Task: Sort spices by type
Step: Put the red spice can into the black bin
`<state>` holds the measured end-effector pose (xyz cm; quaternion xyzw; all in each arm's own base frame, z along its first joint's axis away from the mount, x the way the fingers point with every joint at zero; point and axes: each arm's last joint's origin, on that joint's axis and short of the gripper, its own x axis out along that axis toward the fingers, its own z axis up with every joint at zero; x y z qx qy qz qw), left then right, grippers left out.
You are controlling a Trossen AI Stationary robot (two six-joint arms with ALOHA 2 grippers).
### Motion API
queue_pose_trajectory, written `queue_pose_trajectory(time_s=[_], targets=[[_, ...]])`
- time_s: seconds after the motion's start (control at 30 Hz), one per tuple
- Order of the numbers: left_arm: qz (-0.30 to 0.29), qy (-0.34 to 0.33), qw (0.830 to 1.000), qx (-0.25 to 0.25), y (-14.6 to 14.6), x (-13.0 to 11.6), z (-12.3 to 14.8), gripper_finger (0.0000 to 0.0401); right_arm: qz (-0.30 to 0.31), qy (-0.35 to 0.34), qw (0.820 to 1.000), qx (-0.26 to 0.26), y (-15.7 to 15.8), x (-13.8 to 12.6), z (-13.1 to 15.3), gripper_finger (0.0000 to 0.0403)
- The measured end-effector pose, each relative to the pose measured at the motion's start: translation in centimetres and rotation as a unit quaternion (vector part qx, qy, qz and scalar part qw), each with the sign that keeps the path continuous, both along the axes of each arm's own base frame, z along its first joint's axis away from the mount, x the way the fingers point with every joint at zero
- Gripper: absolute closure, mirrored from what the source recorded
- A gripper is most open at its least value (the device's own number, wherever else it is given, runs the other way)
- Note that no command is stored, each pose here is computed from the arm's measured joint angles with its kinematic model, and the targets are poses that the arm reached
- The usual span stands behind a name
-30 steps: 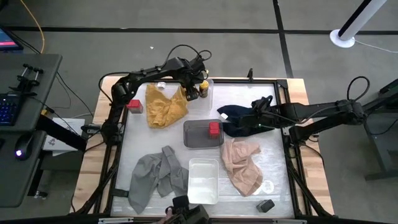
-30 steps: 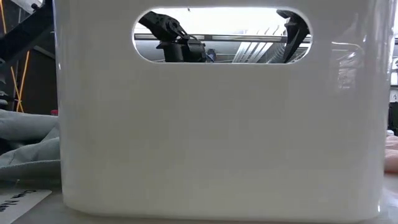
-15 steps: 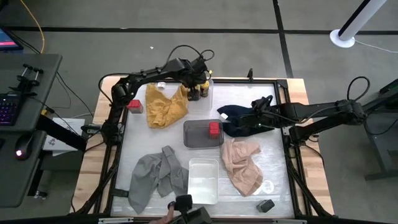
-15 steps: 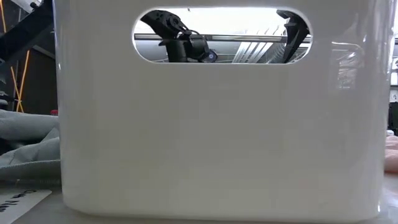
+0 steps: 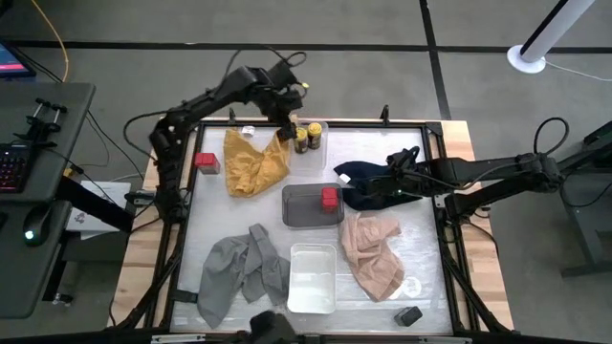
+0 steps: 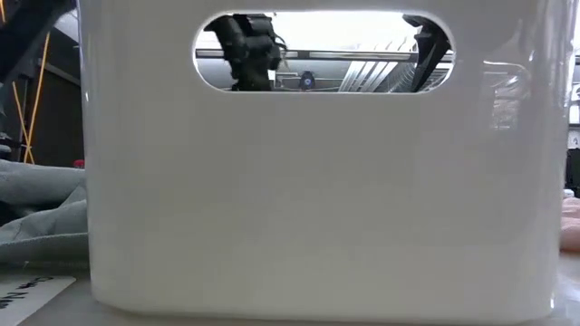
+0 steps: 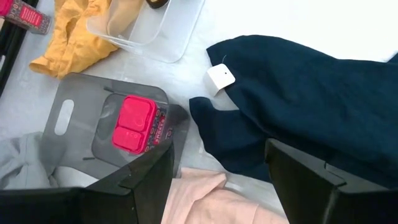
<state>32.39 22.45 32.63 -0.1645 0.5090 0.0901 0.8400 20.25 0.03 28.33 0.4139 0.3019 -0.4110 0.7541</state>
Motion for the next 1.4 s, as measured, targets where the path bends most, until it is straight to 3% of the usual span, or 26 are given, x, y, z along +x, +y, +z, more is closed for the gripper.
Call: queue_pose_trajectory(time_s=[0.07, 0.27, 0.37, 0.47, 0.63, 0.7, 0.83, 0.97, 1.13, 1.27, 1.4], targets=[[-0.003, -0.026, 0.999, -0.035, -0.8, -1.1, 0.2, 0.0120, 0.000, -0.004, 1.000, 0.000, 0.0, 0.1, 0.0, 0.0155], [0.024, -0.026, 0.998, -0.045, -5.1, -5.4, -1.3, 0.0124, 0.022, -0.022, 0.999, -0.013, 0.0, 0.5, 0.3, 0.0155], [0.121, 0.043, 0.991, 0.021, -6.6, -8.6, -2.9, 0.0124, 0.030, -0.035, 0.999, -0.021, 0.0, 0.8, 0.5, 0.0155], [0.189, 0.142, 0.967, 0.090, -7.7, -11.7, -4.1, 0.0124, 0.037, -0.043, 0.998, -0.029, -0.2, 1.0, 0.7, 0.0155], [0.230, 0.289, 0.929, 0.032, -8.2, -14.7, -5.3, 0.0124, 0.048, -0.040, 0.997, -0.051, -1.0, 1.2, 0.8, 0.0155], [0.229, 0.339, 0.912, 0.033, -7.9, -15.1, -5.9, 0.0124, 0.051, -0.039, 0.996, -0.059, -1.5, 1.3, 0.9, 0.0155], [0.190, 0.403, 0.893, 0.061, -7.1, -14.8, -7.1, 0.0124, 0.066, -0.040, 0.995, -0.069, -2.3, 1.4, 1.1, 0.0155], [0.089, 0.457, 0.884, 0.044, -6.5, -14.1, -8.8, 0.0124, 0.081, -0.040, 0.993, -0.069, -2.8, 1.5, 1.1, 0.0155], [-0.020, 0.535, 0.844, 0.025, -5.6, -13.3, -11.4, 0.0124, 0.093, -0.037, 0.992, -0.074, -2.9, 1.5, 1.2, 0.0155], [-0.054, 0.576, 0.815, 0.034, -5.0, -12.9, -13.0, 0.0124, 0.095, -0.036, 0.992, -0.075, -2.9, 1.5, 1.1, 0.0155], [-0.067, 0.581, 0.811, 0.005, -4.7, -12.6, -14.1, 0.0124, 0.095, -0.036, 0.992, -0.075, -2.9, 1.5, 1.1, 0.0155]])
